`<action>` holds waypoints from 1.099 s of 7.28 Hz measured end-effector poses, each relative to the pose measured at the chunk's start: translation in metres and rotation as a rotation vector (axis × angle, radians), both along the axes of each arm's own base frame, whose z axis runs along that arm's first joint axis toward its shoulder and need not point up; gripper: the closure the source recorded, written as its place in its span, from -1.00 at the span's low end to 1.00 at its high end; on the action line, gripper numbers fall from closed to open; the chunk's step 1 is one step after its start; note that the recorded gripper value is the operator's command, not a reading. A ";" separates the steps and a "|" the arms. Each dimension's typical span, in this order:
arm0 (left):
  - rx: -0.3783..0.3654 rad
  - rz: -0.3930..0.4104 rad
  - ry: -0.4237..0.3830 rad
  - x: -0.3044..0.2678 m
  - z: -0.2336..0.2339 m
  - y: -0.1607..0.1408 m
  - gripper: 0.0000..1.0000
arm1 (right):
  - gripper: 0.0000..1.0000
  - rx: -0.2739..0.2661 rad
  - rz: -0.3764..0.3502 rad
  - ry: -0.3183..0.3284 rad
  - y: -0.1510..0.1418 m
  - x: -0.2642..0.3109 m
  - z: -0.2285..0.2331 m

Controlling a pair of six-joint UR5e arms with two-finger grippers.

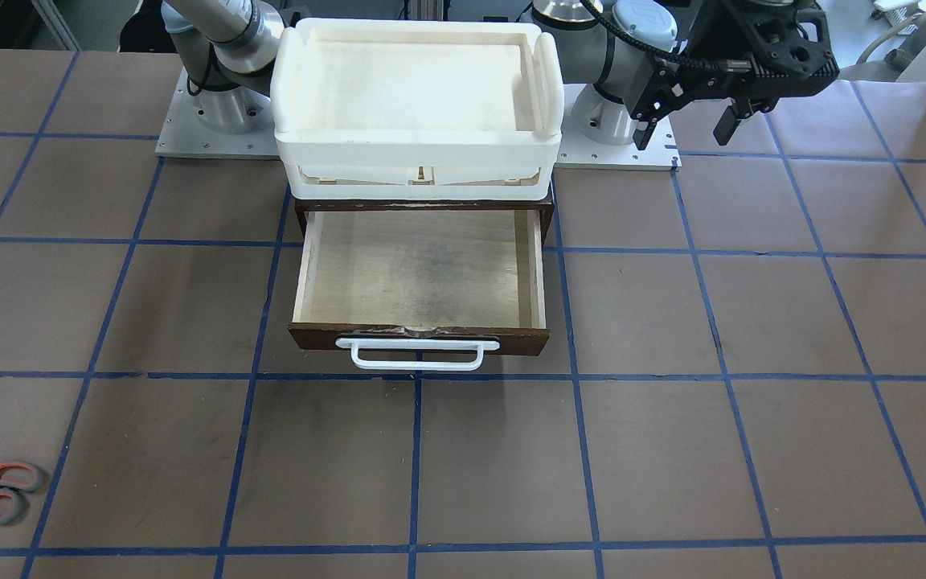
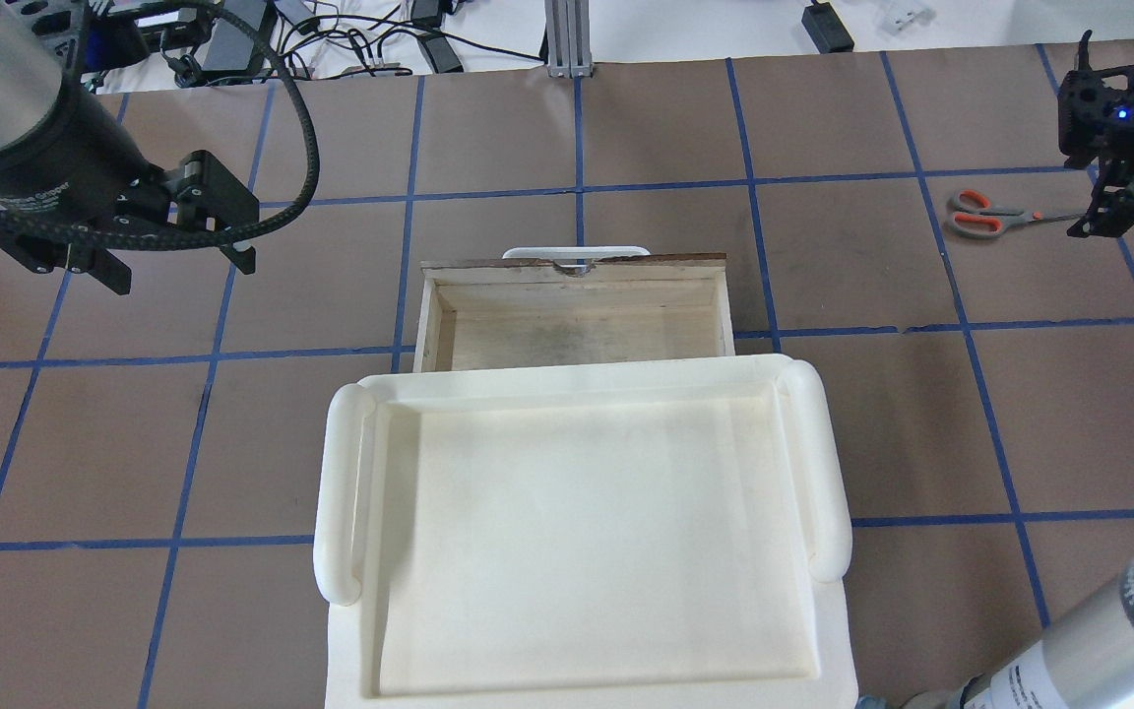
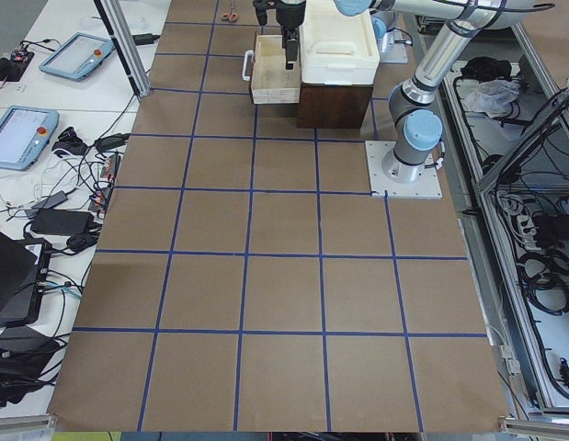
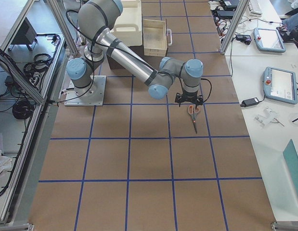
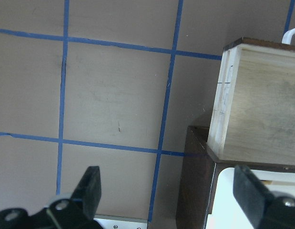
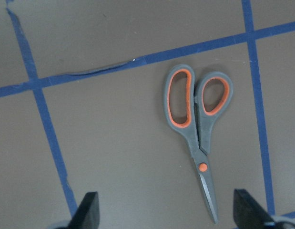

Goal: Put scissors in drawer and close it
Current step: 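Move the right gripper over the grey-and-orange scissors, then lower the right gripper and grasp the scissors by the blade end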

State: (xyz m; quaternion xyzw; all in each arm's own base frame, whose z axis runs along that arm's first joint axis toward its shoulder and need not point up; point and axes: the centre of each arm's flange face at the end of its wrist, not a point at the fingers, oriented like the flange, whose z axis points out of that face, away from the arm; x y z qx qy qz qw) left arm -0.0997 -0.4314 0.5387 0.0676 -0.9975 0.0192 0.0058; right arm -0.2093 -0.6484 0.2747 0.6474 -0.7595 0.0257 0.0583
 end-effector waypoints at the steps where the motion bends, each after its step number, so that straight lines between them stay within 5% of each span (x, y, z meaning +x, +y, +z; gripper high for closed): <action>1: 0.000 -0.001 0.000 0.000 0.000 0.000 -1.00 | -0.93 -0.003 0.050 0.008 -0.013 -0.009 -0.011; 8: 0.004 -0.002 0.000 -0.001 -0.003 -0.001 -1.00 | -0.85 0.026 0.191 -0.058 -0.052 -0.024 -0.086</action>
